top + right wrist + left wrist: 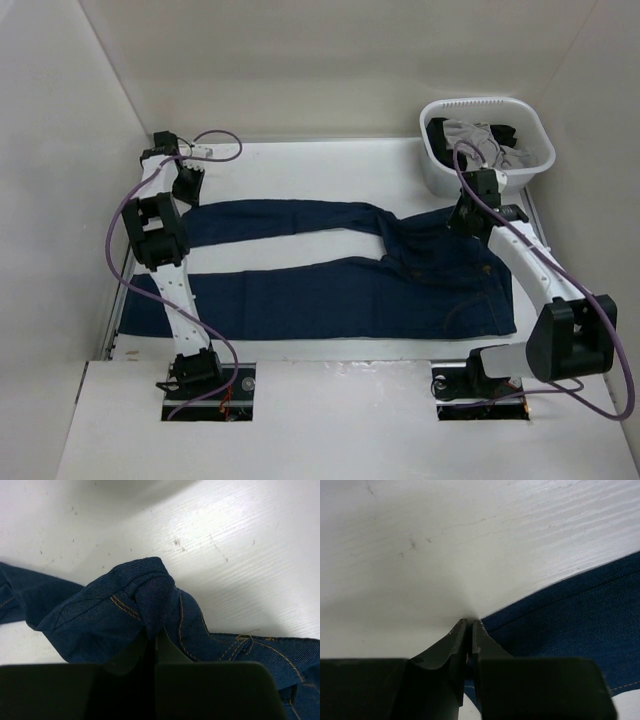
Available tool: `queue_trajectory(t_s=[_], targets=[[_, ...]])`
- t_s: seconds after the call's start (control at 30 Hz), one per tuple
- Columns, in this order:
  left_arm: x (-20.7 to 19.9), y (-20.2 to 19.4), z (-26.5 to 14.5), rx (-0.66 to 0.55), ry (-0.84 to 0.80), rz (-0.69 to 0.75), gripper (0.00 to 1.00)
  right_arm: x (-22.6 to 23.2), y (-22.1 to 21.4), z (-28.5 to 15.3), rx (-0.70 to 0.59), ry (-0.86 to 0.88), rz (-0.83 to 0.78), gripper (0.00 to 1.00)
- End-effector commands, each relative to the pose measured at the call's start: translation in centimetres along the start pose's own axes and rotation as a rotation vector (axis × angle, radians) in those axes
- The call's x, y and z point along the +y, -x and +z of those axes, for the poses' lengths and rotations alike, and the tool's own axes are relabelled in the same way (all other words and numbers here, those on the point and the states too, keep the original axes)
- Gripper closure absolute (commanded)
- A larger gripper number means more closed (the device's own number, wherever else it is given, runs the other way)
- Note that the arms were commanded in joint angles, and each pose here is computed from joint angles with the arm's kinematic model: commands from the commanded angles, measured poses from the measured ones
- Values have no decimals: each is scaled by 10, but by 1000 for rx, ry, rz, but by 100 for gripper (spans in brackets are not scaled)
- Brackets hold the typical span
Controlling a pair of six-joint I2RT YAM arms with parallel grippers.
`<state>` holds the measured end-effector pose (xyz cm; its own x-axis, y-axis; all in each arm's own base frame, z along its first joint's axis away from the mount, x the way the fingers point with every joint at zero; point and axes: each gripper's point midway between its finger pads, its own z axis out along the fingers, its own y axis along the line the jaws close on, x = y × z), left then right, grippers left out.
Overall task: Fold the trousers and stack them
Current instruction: Fold the trousers
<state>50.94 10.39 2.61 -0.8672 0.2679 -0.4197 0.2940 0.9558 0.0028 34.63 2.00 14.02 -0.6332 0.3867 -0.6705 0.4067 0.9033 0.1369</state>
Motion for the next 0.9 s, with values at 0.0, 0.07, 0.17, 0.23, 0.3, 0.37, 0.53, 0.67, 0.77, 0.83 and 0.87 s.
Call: queue_trajectory(t_s=[0.0, 0.07, 0.17, 0.23, 0.3, 0.37, 0.53, 0.67, 0.77, 0.83, 0.87], targets=[[35, 19, -41, -90, 153, -10, 100, 17, 66, -9, -158, 61, 42, 98], [71, 60, -90, -244, 308, 19, 100, 19, 99, -14, -221, 66, 41, 98], [105, 103, -169, -419, 483, 68, 100, 26, 146, -30, -327, 90, 42, 98], [111, 107, -206, -459, 545, 100, 100, 26, 159, -40, -380, 101, 29, 98], [108, 96, -230, -481, 575, 116, 100, 23, 153, -47, -405, 111, 30, 98], [102, 78, -246, -491, 599, 141, 100, 13, 132, -48, -399, 109, 51, 98], [68, -20, -230, -353, 584, 211, 100, -14, 41, -41, -296, 77, 169, 90], [36, -101, -210, -246, 547, 215, 100, -11, -54, -45, -116, 109, 308, 52], [13, -143, -199, -198, 515, 194, 100, -12, -109, -58, 13, 102, 397, 0], [-1, -165, -190, -162, 486, 187, 100, -21, -117, -70, 15, 84, 445, 0], [-5, -173, -186, -149, 473, 188, 100, -26, -113, -76, -11, 78, 462, 0]])
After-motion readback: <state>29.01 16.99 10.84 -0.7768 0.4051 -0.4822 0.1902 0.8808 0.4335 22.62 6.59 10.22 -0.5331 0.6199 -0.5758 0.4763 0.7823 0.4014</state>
